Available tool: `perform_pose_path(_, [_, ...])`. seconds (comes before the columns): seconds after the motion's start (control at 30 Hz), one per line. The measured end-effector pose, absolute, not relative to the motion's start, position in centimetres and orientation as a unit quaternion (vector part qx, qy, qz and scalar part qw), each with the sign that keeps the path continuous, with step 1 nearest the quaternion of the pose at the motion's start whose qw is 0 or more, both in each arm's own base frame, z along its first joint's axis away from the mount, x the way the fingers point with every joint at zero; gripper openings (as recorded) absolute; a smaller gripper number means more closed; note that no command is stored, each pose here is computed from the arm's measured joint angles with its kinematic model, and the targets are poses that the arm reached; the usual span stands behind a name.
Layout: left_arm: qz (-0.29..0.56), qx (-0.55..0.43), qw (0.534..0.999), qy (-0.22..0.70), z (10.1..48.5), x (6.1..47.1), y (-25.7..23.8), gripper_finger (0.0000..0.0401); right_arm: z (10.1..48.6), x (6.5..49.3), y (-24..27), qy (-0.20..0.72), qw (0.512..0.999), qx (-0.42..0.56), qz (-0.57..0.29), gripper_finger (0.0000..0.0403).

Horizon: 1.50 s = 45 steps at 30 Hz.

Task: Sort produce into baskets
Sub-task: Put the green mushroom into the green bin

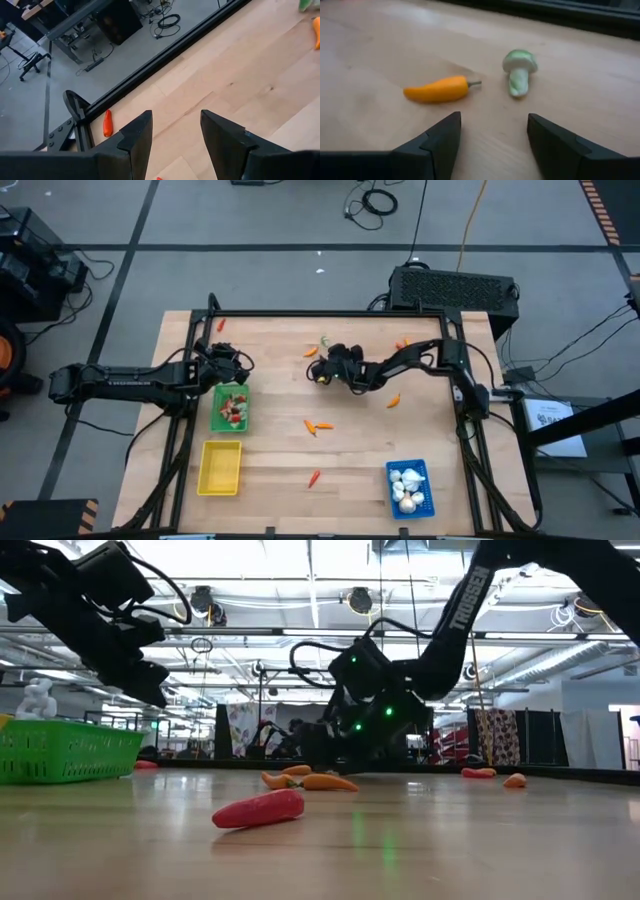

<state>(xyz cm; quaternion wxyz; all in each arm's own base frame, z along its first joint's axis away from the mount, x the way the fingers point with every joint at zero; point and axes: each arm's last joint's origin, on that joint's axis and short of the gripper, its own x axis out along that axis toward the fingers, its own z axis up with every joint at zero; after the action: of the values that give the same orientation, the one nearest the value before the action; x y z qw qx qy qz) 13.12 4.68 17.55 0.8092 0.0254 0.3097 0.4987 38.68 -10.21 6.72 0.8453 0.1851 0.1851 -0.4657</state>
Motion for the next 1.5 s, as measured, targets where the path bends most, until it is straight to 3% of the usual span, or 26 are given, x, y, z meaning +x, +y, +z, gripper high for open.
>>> perform_pose_path(0.67, [0.512, 0.042, 0.804, 0.299, 17.8, 13.2, 4.8, 0.0176, 6.3, 38.2, -13.1, 0.149, 0.837, 0.175, -0.497, 0.0214])
perform_pose_path(0.87, [0.516, 0.046, 0.805, 0.289, 18.1, 13.4, 5.0, 0.0176, 6.3, 38.2, -13.2, 0.153, 0.838, 0.172, -0.494, 0.0166])
perform_pose_path(1.23, [0.512, 0.067, 0.811, 0.275, 18.6, 13.8, 5.2, 0.0176, 6.3, 38.3, -13.1, 0.166, 0.849, 0.161, -0.476, 0.0011])
perform_pose_path(1.5, [0.511, 0.069, 0.811, 0.277, 18.6, 13.8, 5.2, 0.0176, 8.6, 38.5, -12.4, 0.172, 0.865, 0.133, -0.452, 0.0001])
